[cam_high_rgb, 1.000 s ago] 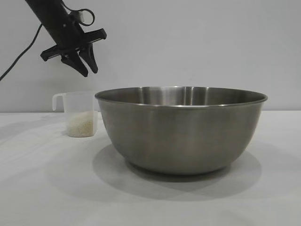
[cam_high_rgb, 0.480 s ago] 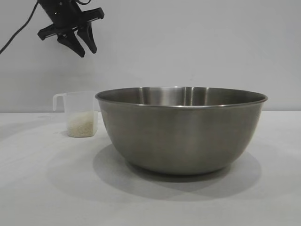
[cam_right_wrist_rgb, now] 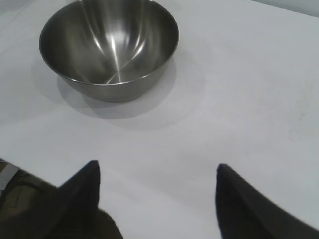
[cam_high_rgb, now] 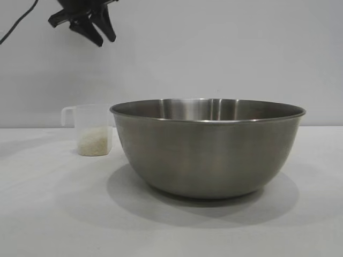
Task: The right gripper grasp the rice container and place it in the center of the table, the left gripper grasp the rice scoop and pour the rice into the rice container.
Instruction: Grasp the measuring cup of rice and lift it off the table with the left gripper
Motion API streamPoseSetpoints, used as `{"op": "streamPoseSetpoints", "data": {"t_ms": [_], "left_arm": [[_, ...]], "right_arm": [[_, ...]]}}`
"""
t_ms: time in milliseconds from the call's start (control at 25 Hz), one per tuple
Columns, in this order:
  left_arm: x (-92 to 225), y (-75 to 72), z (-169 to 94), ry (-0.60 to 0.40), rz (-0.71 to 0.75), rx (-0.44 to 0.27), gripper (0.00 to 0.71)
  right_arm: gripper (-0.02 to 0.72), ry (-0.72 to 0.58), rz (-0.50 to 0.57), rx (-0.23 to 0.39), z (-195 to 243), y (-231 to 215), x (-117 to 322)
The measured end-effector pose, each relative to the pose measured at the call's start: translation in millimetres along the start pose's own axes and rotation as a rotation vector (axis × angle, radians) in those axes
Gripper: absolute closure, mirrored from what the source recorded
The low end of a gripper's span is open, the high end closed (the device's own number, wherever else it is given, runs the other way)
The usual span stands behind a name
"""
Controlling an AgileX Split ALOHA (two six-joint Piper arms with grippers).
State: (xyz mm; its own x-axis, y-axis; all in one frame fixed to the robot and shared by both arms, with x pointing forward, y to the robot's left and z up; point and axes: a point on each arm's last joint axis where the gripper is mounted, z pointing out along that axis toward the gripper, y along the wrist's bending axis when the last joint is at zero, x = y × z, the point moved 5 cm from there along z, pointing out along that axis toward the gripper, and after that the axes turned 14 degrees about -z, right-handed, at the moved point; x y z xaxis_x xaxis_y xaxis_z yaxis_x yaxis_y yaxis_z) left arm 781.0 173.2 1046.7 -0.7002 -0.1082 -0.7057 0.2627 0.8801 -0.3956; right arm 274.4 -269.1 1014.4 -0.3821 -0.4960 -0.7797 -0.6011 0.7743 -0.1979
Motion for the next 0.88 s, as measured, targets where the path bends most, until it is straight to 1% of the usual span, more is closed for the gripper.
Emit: {"op": "streamPoseSetpoints", "data": {"t_ms": [160,240,320,440,600,640,720,760,840,880], "left_arm": [[-2,-24.1,-5,-0.013,0.024,0.033,0.503],[-1,-28.5,-5,-0.006,0.017,0.031,0.503],[0,-24.9,-5,-0.002,0.02,0.004,0.503],[7,-15.3,-3,0.009,0.016,-0.049,0.503],[26,-0.1,-1,-0.009,-0.002,-0.11,0.503],[34,5.5,0,-0.022,-0.013,-0.127,0.503],[47,12.9,-7,-0.072,-0.031,-0.158,0.503],[52,15.6,-13,-0.103,-0.032,-0.174,0.503],[73,25.3,-23,-0.171,-0.026,-0.221,0.503],[83,27.2,-30,-0.214,-0.02,-0.242,0.503]], "right_arm": [[0.29,0.0,0.0,0.0,0,0,0],[0.29,0.0,0.0,0.001,0,0,0],[0.29,0.0,0.0,0.001,0,0,0],[0.29,0.0,0.0,0.001,0,0,0],[0.29,0.0,0.0,0.001,0,0,0],[0.29,0.0,0.0,0.001,0,0,0],[0.29,0.0,0.0,0.001,0,0,0],[0.29,0.0,0.001,0.001,0,0,0],[0.29,0.0,0.001,0.001,0,0,0],[0.29,0.001,0.0,0.002,0,0,0]]}}
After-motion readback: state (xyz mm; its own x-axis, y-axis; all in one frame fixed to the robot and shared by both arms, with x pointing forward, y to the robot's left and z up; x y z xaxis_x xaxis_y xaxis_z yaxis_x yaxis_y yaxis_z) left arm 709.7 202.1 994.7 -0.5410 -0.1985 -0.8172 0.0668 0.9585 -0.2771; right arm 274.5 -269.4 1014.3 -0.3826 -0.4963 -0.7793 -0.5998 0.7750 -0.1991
